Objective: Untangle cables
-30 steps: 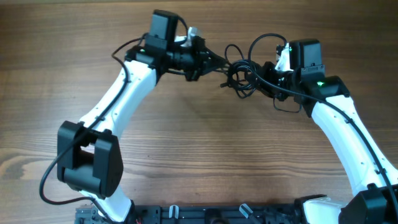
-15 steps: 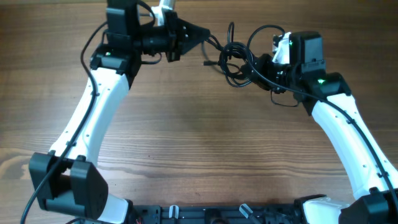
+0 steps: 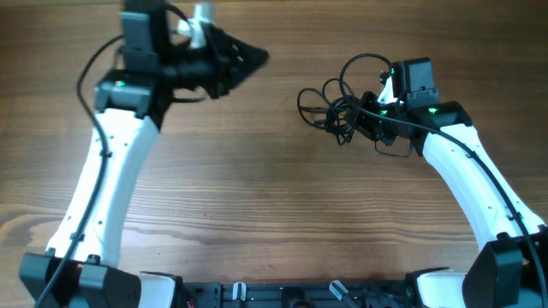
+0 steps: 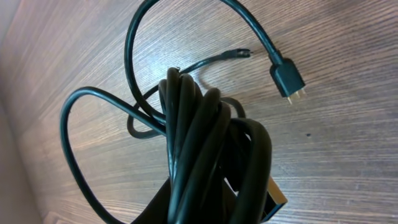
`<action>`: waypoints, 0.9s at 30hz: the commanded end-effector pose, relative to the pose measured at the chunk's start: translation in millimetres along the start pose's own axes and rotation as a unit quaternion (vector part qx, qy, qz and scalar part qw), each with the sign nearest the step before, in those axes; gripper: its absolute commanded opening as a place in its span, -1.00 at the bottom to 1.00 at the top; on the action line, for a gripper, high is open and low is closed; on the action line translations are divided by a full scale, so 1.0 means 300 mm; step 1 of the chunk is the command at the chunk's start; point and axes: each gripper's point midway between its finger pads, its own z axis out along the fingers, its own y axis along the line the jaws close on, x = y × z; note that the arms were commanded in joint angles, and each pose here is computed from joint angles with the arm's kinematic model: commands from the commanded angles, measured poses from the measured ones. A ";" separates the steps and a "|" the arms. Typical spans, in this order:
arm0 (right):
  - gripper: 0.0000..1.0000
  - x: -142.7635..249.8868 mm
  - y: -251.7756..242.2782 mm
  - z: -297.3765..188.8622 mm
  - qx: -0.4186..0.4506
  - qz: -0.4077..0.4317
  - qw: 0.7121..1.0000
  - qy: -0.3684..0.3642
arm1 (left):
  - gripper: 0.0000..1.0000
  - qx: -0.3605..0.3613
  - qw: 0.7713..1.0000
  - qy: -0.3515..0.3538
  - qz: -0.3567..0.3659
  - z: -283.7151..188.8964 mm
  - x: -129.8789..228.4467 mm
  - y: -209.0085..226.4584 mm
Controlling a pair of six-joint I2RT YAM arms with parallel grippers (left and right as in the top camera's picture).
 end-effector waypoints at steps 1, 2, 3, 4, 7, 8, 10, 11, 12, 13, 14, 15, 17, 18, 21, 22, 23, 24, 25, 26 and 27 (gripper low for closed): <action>-0.67 -0.017 0.026 -0.020 -0.010 -0.010 1.000 -0.012 | -0.10 -0.156 0.982 -0.031 0.101 0.145 0.072 0.160; -0.67 -0.017 0.026 -0.020 -0.010 -0.010 1.000 -0.013 | 0.04 -0.186 0.976 -0.039 0.108 0.180 0.095 0.186; -0.67 -0.017 0.026 -0.020 -0.010 -0.009 1.000 -0.013 | 0.08 -0.224 0.969 -0.057 0.088 0.206 0.109 0.228; -0.67 -0.017 0.026 -0.020 -0.010 -0.009 1.000 -0.013 | 0.11 -0.251 0.964 -0.071 0.058 0.222 0.122 0.263; -0.67 -0.017 0.026 -0.020 -0.010 -0.009 1.000 -0.012 | 0.20 -0.313 0.944 -0.104 -0.008 0.296 0.175 0.363; -0.67 -0.017 0.026 -0.020 -0.010 -0.009 1.000 -0.012 | 0.20 -0.329 0.937 -0.115 -0.023 0.322 0.184 0.396; -0.67 -0.015 0.028 -0.020 -0.011 -0.009 1.000 -0.011 | 0.17 -0.348 0.926 -0.133 -0.059 0.391 0.196 0.465; -0.67 -0.015 0.028 -0.020 -0.011 -0.010 1.000 -0.011 | 0.16 -0.347 0.926 -0.134 -0.066 0.417 0.195 0.479; -0.67 -0.015 0.028 -0.020 -0.011 -0.010 1.000 -0.011 | 0.15 -0.343 0.926 -0.138 -0.074 0.442 0.186 0.491; -0.67 -0.015 0.028 -0.020 -0.011 -0.010 1.000 -0.011 | 0.13 -0.338 0.928 -0.141 -0.076 0.464 0.176 0.499; -0.67 -0.015 0.028 -0.020 -0.011 -0.010 1.000 -0.011 | 0.10 -0.329 0.930 -0.144 -0.074 0.489 0.161 0.502; -0.67 -0.015 0.028 -0.020 -0.011 -0.010 1.000 -0.011 | 0.09 -0.321 0.932 -0.148 -0.078 0.506 0.151 0.501; -0.67 -0.016 0.027 -0.020 -0.011 -0.010 1.000 -0.011 | -0.06 -0.302 0.937 -0.155 -0.078 0.534 0.134 0.486; -0.67 -0.016 0.027 -0.020 -0.011 -0.010 1.000 -0.011 | -0.14 -0.297 0.939 -0.156 -0.076 0.543 0.130 0.480; -0.67 -0.016 0.027 -0.020 -0.011 -0.010 1.000 -0.011 | -0.38 -0.302 0.938 -0.155 -0.075 0.544 0.131 0.493; -0.67 -0.016 0.028 -0.020 -0.011 -0.010 1.000 -0.011 | -0.54 -0.305 0.937 -0.153 -0.076 0.543 0.134 0.500; -0.67 -0.016 0.027 -0.020 -0.011 -0.010 1.000 -0.011 | -0.63 -0.309 0.936 -0.152 -0.075 0.541 0.136 0.505; -0.67 -0.015 0.027 -0.020 -0.011 -0.010 1.000 -0.011 | -0.75 -0.311 0.936 -0.151 -0.075 0.540 0.137 0.507; -0.67 -0.014 0.026 -0.019 -0.010 -0.010 1.000 -0.010 | -0.87 -0.312 0.935 -0.150 -0.075 0.538 0.139 0.509; -0.67 -0.013 0.025 -0.019 -0.010 -0.010 1.000 -0.010 | -0.92 -0.312 0.936 -0.147 -0.068 0.539 0.139 0.508; -0.67 -0.011 0.023 -0.019 -0.008 -0.009 1.000 -0.009 | -0.92 -0.301 0.943 -0.136 -0.035 0.545 0.126 0.484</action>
